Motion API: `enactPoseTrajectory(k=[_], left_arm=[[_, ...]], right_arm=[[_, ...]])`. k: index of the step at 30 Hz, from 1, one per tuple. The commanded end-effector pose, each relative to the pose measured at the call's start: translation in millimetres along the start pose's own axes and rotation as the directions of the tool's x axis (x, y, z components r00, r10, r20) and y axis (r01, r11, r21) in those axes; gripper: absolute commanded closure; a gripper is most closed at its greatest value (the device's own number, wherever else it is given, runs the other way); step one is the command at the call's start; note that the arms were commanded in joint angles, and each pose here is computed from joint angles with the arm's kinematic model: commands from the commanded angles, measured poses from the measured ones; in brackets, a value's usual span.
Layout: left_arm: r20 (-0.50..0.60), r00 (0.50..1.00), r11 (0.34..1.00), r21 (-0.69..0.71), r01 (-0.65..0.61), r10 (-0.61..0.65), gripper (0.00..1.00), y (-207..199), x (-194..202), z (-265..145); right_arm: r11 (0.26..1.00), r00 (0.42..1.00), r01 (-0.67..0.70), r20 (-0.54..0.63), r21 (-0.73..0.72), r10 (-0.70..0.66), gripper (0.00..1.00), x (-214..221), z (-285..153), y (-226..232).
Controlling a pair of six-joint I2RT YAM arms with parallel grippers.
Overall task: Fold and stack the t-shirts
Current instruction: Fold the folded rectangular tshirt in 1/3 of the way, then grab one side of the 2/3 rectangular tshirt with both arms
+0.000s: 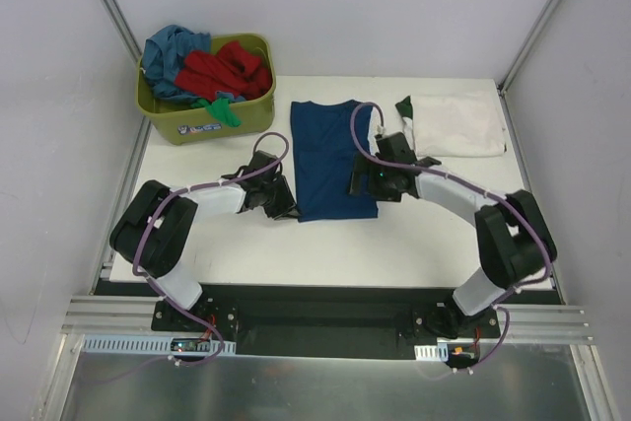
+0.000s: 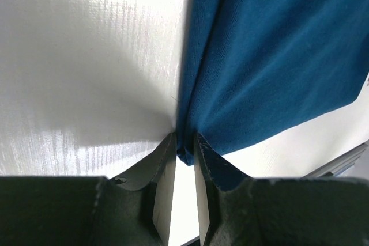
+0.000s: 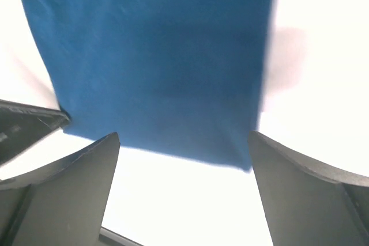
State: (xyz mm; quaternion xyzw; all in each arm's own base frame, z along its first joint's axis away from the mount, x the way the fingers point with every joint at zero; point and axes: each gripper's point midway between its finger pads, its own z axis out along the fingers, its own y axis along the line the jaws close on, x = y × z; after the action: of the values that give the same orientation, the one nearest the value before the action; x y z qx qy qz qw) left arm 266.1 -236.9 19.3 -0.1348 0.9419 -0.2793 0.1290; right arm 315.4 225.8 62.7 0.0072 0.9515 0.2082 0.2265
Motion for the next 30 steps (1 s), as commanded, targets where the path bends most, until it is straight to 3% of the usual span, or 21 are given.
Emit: enactPoseTrajectory(k=[1,6,16,26,30], left_arm=[[-0.05,0.999,0.998,-0.068,0.006,-0.01,0.8,19.7,19.9,-0.1],[-0.044,0.999,0.999,-0.051,0.002,-0.004,0.8,15.0,18.8,-4.0],[0.045,0.999,1.0,0.028,-0.002,0.0,0.69,-12.1,3.9,-28.7],[-0.044,0.999,0.999,-0.033,0.007,-0.009,0.68,-3.2,13.0,2.6],[-0.06,0.998,0.999,-0.043,-0.002,-0.001,0.74,-6.0,14.6,11.2]], right_arm=[[0.998,0.992,-0.068,0.11,0.008,0.067,0.03,3.1,-35.5,-10.0],[0.996,0.994,-0.083,0.074,0.028,0.081,0.03,31.3,-36.7,-29.6],[0.994,0.993,-0.101,0.06,0.03,0.099,0.0,26.5,-29.7,-32.6],[0.989,0.989,-0.148,0.008,0.002,0.148,0.13,25.8,-9.4,-31.5],[0.984,0.983,-0.178,-0.048,-0.014,0.178,0.29,36.3,3.7,-31.2]])
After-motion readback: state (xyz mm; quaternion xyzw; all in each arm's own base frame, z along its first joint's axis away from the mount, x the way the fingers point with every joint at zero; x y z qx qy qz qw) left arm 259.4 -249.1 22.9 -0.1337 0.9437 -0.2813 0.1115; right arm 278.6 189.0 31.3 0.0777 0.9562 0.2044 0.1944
